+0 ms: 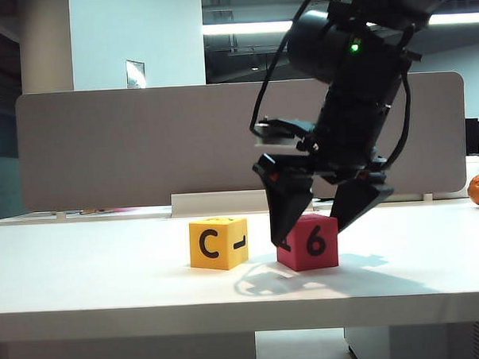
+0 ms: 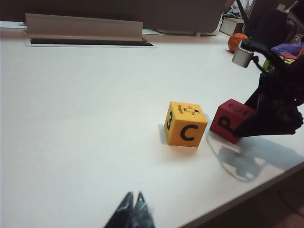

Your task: Stack one letter block on top of another letter block.

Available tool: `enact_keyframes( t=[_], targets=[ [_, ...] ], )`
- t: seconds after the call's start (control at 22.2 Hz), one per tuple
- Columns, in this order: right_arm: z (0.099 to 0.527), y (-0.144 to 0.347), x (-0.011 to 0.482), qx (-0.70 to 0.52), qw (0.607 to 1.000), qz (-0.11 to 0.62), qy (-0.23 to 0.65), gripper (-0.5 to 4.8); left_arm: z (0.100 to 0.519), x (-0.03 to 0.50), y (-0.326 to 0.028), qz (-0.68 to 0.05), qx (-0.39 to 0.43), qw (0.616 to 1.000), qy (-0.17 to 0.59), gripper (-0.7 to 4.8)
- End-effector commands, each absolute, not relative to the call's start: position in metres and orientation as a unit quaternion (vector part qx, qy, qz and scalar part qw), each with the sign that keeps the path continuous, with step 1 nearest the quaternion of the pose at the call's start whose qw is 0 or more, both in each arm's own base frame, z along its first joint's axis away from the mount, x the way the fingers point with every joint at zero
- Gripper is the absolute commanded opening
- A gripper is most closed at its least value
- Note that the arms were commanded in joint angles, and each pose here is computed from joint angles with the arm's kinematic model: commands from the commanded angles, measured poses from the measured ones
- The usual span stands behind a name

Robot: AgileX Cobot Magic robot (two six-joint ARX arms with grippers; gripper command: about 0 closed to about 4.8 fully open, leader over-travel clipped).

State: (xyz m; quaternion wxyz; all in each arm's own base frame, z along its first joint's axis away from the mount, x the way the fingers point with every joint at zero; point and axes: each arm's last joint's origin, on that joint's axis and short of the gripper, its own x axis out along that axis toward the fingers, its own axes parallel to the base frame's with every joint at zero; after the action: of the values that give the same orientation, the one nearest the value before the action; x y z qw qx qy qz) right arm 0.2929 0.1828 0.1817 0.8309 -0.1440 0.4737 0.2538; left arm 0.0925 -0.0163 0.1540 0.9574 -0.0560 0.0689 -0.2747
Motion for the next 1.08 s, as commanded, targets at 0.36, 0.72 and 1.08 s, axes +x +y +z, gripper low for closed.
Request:
enact_keyframes(
  t=[0.36,0.72,1.08],
  targets=[
    [0.184,0.187,0.299,-0.135,0.847,0.257,0.444,1.84,0.155,0.092,-0.016,-0.276,-0.058,0.957,0.07,-0.06],
    [0.188,0.188,0.3,-0.136,0.846,0.257,0.447,1.73,0.155,0.092,-0.016,-0.276,-0.058,0.957,0.07,-0.06],
    [0.224,0.195,0.311,-0.132,0.851,0.26,0.436,1.73,0.155,0.092,-0.016,-0.276,-0.058,0.957,0.07,-0.06]
  ],
)
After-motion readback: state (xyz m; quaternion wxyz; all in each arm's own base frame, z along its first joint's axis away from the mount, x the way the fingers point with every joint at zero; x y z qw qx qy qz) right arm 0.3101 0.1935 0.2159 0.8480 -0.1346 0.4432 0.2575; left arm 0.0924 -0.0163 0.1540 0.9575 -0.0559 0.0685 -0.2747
